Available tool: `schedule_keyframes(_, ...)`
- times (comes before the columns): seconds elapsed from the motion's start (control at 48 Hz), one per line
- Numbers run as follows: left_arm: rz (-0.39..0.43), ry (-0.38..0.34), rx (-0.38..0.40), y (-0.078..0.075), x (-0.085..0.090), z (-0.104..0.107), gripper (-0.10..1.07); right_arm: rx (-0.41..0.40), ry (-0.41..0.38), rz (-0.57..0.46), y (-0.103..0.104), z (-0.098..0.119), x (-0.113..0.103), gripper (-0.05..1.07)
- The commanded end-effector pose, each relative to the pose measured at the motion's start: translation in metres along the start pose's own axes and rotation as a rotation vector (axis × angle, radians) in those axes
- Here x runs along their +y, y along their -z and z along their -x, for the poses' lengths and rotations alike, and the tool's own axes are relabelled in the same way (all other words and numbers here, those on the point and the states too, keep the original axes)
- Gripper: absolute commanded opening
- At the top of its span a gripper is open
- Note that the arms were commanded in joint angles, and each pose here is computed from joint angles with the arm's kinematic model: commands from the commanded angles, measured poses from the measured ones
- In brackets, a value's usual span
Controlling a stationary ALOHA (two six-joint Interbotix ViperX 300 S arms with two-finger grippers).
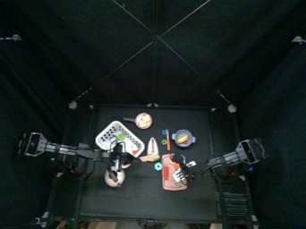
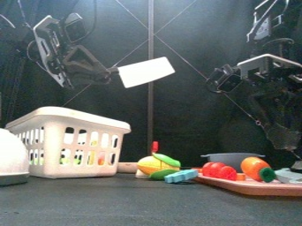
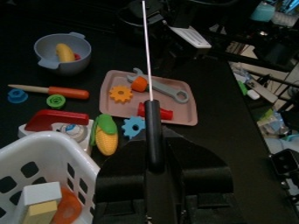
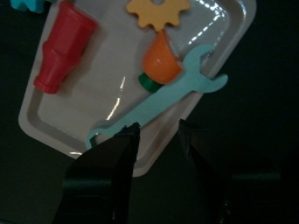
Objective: Grab wrench
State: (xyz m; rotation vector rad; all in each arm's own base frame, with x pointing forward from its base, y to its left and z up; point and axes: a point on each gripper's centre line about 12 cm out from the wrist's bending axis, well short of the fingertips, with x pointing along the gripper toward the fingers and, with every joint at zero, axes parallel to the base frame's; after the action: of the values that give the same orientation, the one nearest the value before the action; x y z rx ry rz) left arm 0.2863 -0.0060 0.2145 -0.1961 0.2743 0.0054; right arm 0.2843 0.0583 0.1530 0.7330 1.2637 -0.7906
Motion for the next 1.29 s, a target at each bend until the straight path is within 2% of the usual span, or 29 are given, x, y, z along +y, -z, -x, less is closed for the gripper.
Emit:
schedule_keyframes(0.0, 0.005, 0.011, -0.029, -0.009, -0.004, 0.0, 0.36, -0.001, -0.048, -0.036, -0.001, 0.015, 0.003, 0.8)
schedule_keyframes(0.125, 0.007, 0.011, -0.032, -0.009, -0.004, 0.003, 0.36, -0.021, -0.084, -0.122, -0.001, 0.014, 0.005, 0.8)
schedule_keyframes(0.375, 0.006, 0.016, -0.048, -0.01, -0.004, 0.01, 0.36, -0.125, -0.147, -0.223, 0.0, 0.003, 0.006, 0.8)
schedule_keyframes(0.479, 0.009, 0.017, -0.055, -0.01, -0.004, 0.014, 0.36, -0.121, -0.154, -0.226, 0.004, -0.005, 0.001, 0.8)
schedule_keyframes(0.625, 0.017, 0.017, -0.07, -0.012, -0.004, 0.019, 0.36, -0.074, -0.152, -0.253, 0.013, -0.012, -0.004, 0.8)
schedule_keyframes(1.0, 0.028, 0.017, -0.072, -0.011, -0.004, 0.021, 0.36, -0.065, -0.122, -0.262, 0.014, -0.019, -0.005, 0.81)
schedule_keyframes(1.271, 0.026, 0.017, -0.072, -0.011, -0.004, 0.021, 0.36, -0.065, -0.113, -0.26, 0.012, -0.023, -0.002, 0.97)
